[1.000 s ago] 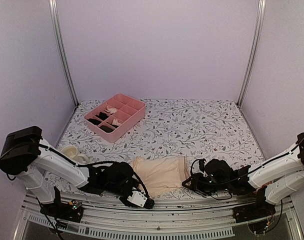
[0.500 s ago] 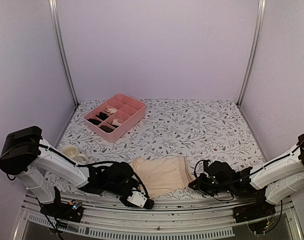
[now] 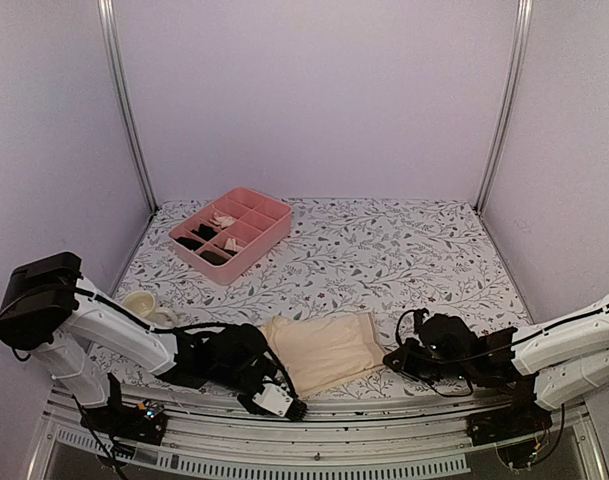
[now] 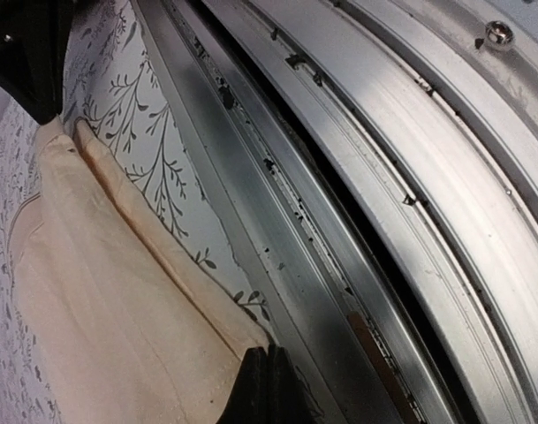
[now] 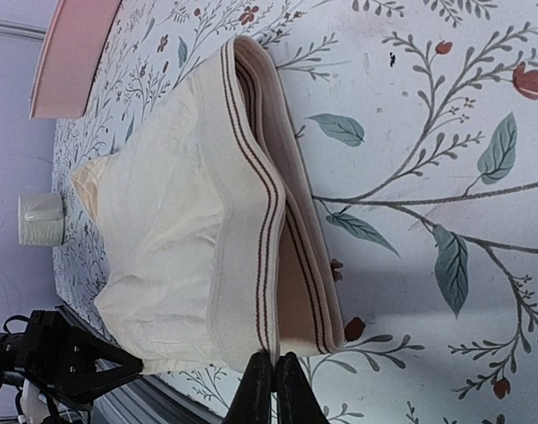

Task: Roll the underwear
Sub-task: Adjust the underwear at the center of the board.

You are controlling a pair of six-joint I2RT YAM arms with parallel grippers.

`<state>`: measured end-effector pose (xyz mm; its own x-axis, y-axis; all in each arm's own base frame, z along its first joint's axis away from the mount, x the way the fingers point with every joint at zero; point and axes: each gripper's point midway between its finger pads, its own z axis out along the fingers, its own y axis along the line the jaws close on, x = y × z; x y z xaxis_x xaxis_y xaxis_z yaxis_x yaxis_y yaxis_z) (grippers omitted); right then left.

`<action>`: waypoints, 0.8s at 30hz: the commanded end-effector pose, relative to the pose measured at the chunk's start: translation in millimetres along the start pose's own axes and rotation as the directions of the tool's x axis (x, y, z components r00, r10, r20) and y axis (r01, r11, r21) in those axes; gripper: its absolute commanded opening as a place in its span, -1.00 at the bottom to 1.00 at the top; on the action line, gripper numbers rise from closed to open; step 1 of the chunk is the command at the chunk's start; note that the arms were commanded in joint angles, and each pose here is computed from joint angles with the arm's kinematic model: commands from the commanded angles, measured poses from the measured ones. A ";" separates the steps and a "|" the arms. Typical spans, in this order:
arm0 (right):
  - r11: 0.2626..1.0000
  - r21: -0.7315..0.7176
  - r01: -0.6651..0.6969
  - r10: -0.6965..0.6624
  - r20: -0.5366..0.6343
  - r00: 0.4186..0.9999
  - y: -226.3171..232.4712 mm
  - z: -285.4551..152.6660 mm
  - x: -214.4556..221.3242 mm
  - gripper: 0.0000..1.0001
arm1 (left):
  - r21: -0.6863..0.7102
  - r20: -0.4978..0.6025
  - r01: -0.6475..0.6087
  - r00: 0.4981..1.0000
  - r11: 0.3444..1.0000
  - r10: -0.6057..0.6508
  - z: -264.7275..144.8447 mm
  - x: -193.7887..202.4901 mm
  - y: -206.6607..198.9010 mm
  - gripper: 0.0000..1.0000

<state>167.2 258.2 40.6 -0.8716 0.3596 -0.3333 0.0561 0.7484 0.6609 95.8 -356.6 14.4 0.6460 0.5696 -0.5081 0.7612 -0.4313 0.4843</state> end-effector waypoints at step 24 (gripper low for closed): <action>0.956 0.166 0.241 -0.264 0.138 0.955 34.4 -44.9 -53.1 0.37 | 0.080 0.213 0.023 0.976 0.997 -0.039 -62.8 -31.1 12.9 0.82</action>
<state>183.5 255.8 79.5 -0.8410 0.2851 -0.4598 -0.0055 0.8453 0.5342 86.8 -346.6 60.7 0.6547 0.4792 -0.5846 0.7554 -0.4442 0.4817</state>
